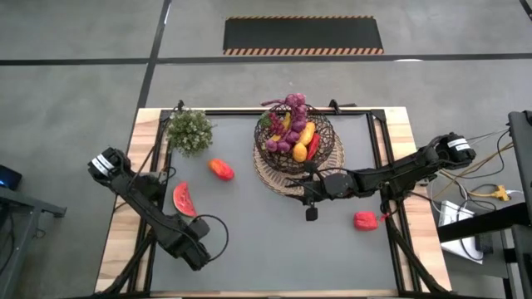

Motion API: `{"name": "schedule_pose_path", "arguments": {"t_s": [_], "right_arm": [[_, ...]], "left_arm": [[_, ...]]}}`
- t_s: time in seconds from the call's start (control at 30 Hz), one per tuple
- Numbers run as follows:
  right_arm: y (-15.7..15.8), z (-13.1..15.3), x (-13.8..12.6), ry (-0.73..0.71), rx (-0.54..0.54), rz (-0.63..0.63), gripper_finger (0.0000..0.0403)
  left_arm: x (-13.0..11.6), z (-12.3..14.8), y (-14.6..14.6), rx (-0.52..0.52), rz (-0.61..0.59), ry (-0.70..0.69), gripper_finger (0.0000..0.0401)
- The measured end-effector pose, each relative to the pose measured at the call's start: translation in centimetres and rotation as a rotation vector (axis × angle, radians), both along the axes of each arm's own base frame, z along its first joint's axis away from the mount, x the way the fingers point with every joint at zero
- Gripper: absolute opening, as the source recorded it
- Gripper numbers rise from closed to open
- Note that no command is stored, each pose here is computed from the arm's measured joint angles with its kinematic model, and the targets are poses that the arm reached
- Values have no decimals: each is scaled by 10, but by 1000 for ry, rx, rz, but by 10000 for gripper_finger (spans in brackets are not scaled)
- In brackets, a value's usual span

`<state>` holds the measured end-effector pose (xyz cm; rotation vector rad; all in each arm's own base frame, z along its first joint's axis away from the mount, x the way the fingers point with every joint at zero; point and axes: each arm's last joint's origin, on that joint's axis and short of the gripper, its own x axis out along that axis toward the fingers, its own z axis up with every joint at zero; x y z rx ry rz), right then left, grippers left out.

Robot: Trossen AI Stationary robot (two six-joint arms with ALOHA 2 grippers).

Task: Build produce basket
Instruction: Put the lime into the black wire basket

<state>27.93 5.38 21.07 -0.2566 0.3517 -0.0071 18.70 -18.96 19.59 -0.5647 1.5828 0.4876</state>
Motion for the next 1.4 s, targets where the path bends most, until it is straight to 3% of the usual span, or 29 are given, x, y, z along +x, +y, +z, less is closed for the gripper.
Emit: {"name": "schedule_pose_path", "arguments": {"t_s": [0.1, 0.3, 0.5, 0.77, 1.07, 1.23, 1.4], "right_arm": [[0, 0, 0, -1, 1, 3, 109], [3, 4, 1, -37, 41, 101, 109], [8, 5, 11, -127, 139, 160, 118], [14, 2, 39, -156, 181, 155, 207], [17, 24, 54, -193, 137, 156, 318], [13, 29, 57, -213, 128, 132, 326], [11, 28, 57, -211, 102, 98, 308]], "left_arm": [[7, 20, 3, 89, -37, -215, 202], [21, 56, 12, 384, -152, -781, 202], [39, 69, 22, 556, -285, -1057, 202], [55, 56, 39, 686, -353, -1281, 202], [63, 48, 63, 754, -254, -1369, 202], [68, 51, 71, 760, -217, -1389, 202], [72, 56, 75, 724, -231, -1447, 202]]}}
